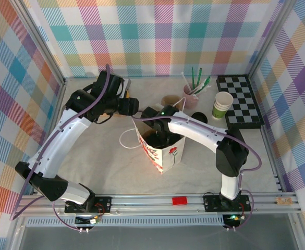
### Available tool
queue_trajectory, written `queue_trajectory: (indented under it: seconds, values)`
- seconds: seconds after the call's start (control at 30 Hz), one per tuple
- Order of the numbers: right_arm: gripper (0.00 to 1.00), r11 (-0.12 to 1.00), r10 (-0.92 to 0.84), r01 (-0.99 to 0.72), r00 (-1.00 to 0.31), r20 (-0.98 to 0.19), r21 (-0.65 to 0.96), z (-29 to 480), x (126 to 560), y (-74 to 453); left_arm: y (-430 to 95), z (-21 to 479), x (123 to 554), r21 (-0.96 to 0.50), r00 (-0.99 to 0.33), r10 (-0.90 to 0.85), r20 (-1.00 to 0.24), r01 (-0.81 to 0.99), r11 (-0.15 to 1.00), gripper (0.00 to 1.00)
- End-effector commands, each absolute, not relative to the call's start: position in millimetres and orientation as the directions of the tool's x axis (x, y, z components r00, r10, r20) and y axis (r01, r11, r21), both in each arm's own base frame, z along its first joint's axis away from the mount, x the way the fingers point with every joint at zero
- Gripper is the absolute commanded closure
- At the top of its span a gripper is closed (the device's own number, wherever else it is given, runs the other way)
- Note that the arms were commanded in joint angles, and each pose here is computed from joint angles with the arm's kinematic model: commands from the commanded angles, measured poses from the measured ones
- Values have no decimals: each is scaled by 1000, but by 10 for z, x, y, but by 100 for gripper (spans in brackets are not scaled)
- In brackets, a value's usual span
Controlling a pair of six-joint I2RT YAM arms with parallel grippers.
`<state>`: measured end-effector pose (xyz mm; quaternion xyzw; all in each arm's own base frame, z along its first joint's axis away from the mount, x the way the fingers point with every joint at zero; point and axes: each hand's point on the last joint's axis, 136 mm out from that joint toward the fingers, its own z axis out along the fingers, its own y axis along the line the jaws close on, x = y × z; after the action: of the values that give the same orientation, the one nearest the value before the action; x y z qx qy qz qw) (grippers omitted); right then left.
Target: Pack the takeout coffee
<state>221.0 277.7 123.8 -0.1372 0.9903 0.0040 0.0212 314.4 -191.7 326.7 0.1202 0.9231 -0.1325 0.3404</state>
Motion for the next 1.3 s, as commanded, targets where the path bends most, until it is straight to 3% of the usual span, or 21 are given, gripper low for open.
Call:
queue_trajectory:
  seconds: [0.0,0.63,1.27]
  values:
    - [1,959,-282,-283,-956,-79,-2,1479,2189,2732,-1869,3381,3075,-160,-728,124,-674,307,938,33]
    - [1,953,-301,-303,-944,-138,-5,1913,2128,2723,-1814,3431,3035,-155,-719,115,-686,298,942,29]
    - [1,937,-326,-349,-904,-277,36,2652,2089,2762,-1688,3651,2963,-157,-669,74,-739,278,948,27]
